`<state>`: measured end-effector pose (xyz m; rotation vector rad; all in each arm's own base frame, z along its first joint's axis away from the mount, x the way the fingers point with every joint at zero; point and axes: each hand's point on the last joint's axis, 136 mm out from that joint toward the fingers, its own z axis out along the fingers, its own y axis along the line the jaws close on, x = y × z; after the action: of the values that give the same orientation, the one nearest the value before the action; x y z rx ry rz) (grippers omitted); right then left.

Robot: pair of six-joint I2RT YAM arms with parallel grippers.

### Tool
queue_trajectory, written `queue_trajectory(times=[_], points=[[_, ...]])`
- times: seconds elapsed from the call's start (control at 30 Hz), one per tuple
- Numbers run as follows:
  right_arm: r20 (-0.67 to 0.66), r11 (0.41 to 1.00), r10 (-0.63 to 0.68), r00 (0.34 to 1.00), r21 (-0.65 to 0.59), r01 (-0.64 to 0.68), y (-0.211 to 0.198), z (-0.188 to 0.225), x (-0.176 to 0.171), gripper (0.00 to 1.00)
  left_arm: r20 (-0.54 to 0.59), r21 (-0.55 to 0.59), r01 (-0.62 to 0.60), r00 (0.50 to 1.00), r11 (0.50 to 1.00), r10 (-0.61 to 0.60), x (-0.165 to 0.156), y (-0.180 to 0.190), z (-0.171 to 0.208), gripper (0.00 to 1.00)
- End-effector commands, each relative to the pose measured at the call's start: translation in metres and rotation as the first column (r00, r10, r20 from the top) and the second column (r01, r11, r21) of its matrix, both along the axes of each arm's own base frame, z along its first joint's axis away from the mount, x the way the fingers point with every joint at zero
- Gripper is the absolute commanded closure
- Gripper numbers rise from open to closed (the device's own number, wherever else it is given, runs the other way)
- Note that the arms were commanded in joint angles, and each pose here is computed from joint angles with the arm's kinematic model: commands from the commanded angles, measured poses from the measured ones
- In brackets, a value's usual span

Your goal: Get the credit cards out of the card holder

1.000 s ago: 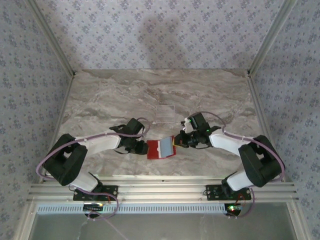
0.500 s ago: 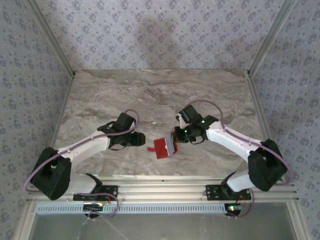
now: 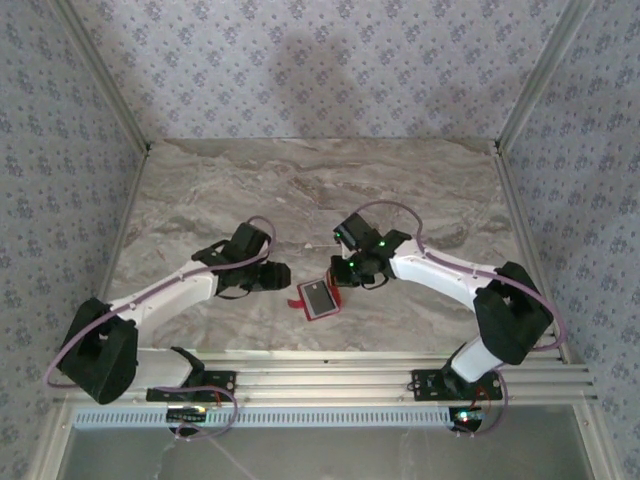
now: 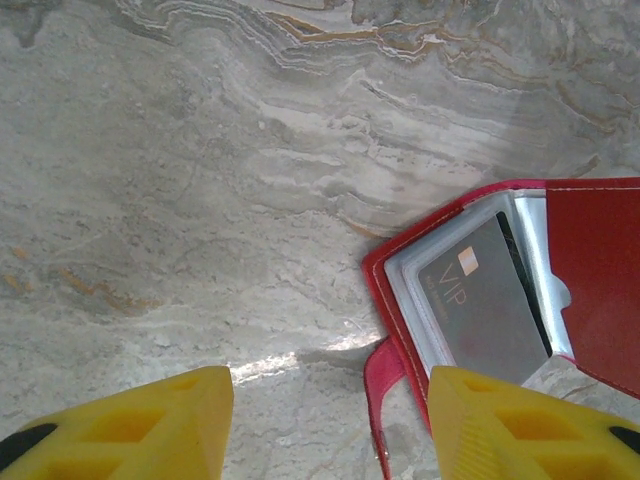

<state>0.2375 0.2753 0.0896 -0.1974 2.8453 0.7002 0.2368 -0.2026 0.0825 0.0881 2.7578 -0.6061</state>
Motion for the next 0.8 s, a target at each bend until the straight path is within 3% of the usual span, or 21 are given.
queue_trajectory(times=[0.0,0.17,0.33,0.53,0.77], points=[[-0.015,0.991,-0.089,0.996,0.1,0.09,-0.006,0.003,0.008,1.0,-0.034,0.003,0.046,0.998,0.999,-0.046,-0.001,-0.015,0.006,0.46],[-0.05,0.971,-0.17,0.984,0.164,0.176,-0.025,-0.008,0.011,1.0,-0.023,0.054,0.123,0.992,0.991,-0.122,0.001,-0.041,0.014,0.47],[-0.065,0.955,-0.203,0.977,0.206,0.212,-0.036,-0.014,0.011,1.0,-0.03,0.039,0.097,0.995,0.994,-0.096,0.01,-0.058,0.016,0.48],[-0.047,0.971,-0.184,0.982,0.148,0.189,-0.049,-0.019,0.013,0.8,-0.067,0.049,0.084,0.994,0.995,-0.08,0.021,-0.069,0.009,0.5],[-0.053,0.979,-0.193,0.98,0.055,0.196,-0.065,-0.04,0.009,0.76,-0.048,-0.013,0.03,0.998,0.999,-0.031,0.03,-0.076,0.014,0.51]])
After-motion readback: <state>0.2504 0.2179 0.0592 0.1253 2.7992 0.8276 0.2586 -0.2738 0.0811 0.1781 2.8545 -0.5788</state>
